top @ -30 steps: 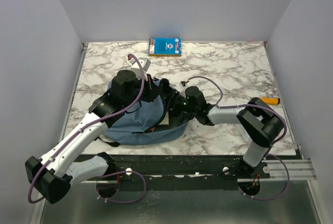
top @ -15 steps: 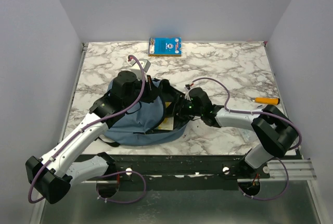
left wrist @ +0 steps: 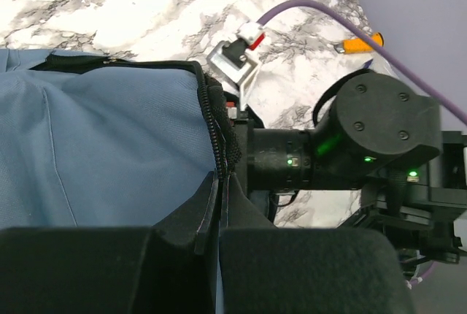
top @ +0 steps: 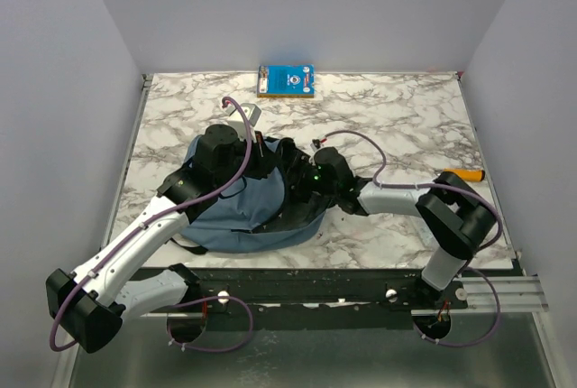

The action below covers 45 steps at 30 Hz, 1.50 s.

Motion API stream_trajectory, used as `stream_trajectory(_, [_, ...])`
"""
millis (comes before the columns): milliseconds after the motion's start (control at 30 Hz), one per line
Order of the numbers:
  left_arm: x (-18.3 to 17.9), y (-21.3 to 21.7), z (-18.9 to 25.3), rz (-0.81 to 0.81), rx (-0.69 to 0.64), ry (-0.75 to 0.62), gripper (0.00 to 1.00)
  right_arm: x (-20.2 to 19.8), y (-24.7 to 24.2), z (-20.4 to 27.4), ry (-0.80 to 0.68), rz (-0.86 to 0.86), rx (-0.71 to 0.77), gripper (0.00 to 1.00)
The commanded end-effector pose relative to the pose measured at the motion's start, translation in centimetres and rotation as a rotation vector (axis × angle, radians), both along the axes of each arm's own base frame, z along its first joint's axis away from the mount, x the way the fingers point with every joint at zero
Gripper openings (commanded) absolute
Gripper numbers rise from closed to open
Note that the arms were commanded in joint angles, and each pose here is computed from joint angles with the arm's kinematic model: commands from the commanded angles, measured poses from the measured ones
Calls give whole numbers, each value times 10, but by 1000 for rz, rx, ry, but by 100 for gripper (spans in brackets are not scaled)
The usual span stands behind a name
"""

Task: Pack the student bag
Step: Place the book in the student bag, then move the book to the center of the board.

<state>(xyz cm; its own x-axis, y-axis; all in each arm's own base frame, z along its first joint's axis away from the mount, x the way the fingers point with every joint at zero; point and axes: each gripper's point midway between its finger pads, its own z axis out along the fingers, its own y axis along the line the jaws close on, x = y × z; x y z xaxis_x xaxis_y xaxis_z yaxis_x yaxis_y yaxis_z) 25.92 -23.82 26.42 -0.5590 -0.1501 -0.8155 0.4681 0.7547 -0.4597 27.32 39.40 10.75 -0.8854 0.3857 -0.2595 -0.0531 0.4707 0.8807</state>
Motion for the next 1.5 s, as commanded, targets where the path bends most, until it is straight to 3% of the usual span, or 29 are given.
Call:
stream_trajectory(0, [1,1,13,-4,-22,-57,0,-2,-22,2,-48,-23,-118,81])
stream_trajectory(100, [-1,1,14,-3,-30,-58,0,-13,-30,-8,-34,5,-147,81])
stream_trajectory(267, [-1,0,13,-9,-31,-53,0,-8,-22,-6,-52,14,-148,69])
stream_trajectory(367, [-1,0,13,-10,-31,-52,0,-2,12,12,-81,73,-45,60])
stream_trajectory(500, [0,2,14,1,-27,-59,0,4,26,40,-115,88,23,57])
stream_trajectory(667, [0,4,5,11,-13,-47,0,5,-14,45,-126,62,-61,58])
stream_trajectory(800, [0,4,-5,12,-9,-24,0,6,-58,61,-239,21,-243,63])
stream_trajectory(1000, [-10,-14,-34,-93,-7,66,0,32,-127,98,-314,-67,-367,64])
stream_trajectory(1100, [-14,-21,-46,-134,-11,93,13,65,-164,107,-314,-141,-352,65])
stream_trajectory(1167, [-17,-26,-48,-171,-17,103,30,87,-175,112,-320,-158,-320,65])
stream_trajectory(1200, [-17,-28,-46,-187,-22,106,45,97,-177,112,-321,-165,-318,65])
stream_trajectory(1267, [-11,-30,-38,-204,-46,110,60,120,-179,111,-332,-182,-317,66])
stream_trajectory(1467, [35,-20,4,-130,-118,69,73,189,-171,102,-329,-224,-210,70])
